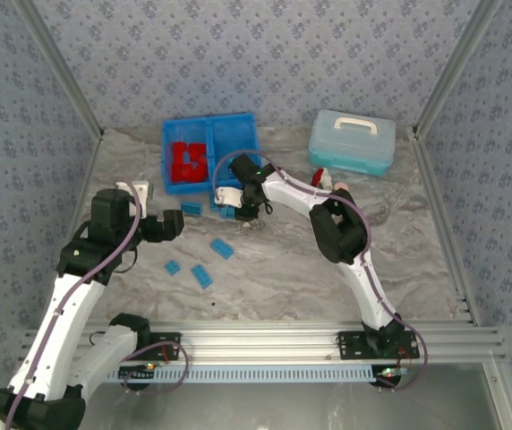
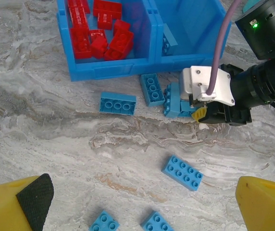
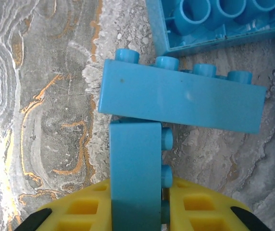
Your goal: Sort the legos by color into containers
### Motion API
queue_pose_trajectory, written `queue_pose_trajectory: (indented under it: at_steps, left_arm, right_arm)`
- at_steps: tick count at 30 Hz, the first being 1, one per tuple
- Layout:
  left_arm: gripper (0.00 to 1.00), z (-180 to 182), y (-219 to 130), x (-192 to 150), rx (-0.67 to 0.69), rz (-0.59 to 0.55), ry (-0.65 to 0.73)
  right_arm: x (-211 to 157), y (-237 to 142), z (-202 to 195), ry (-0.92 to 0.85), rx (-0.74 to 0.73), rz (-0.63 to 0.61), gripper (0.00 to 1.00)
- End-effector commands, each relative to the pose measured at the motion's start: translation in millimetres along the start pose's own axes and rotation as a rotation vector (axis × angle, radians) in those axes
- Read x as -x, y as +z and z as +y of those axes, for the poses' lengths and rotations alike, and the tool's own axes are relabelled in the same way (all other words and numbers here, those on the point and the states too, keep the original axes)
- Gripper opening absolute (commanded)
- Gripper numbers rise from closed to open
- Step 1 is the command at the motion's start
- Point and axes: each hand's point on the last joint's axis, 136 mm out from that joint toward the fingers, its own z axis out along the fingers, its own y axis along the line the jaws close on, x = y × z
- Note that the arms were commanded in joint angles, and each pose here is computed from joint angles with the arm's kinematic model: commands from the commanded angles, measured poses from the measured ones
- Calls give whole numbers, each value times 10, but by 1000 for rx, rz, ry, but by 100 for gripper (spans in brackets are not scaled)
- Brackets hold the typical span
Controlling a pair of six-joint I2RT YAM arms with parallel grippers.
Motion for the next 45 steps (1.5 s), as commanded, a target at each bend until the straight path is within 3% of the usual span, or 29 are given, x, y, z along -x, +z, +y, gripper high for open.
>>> queue_pose_trajectory:
  at_steps: [1, 8, 13, 17, 26, 29, 32, 35, 39, 45]
  left_arm:
    - [99, -8, -58, 42, 2, -17, 14]
    - [99, -6, -58, 42, 3, -16, 15]
    - [99, -9, -76, 64, 2, -29, 11]
    - [99, -2, -75, 54, 6, -25, 13]
    - [99, 22, -88, 56, 19, -32, 15]
    - [99, 14, -84, 57, 14, -30, 15]
    - [99, 11, -77, 63, 11, -29, 14]
    - [99, 12, -77, 57, 11, -28, 15]
    - [99, 12, -73, 56, 12, -26, 14]
    - [99, 13, -75, 59, 12, -28, 10]
  right_arm:
    - [136, -206, -21, 1, -9, -49, 17]
    - [492, -926, -194, 45, -147, -226, 16]
    - [678, -1393, -798, 288, -381, -339, 17]
    - [631, -1302, -1234, 492, -498, -277, 18]
    - [543, -886, -1700, 716, -519, -273, 19]
    - [547, -763, -1708, 803, -451, -324, 20]
    - [556, -669, -1670, 864, -416, -336, 27]
    - [618, -720, -1659, 853, -442, -338, 45]
    - [699, -1043, -1602, 877, -438, -359, 46]
    - [699, -1451, -1274, 1109, -414, -442, 44]
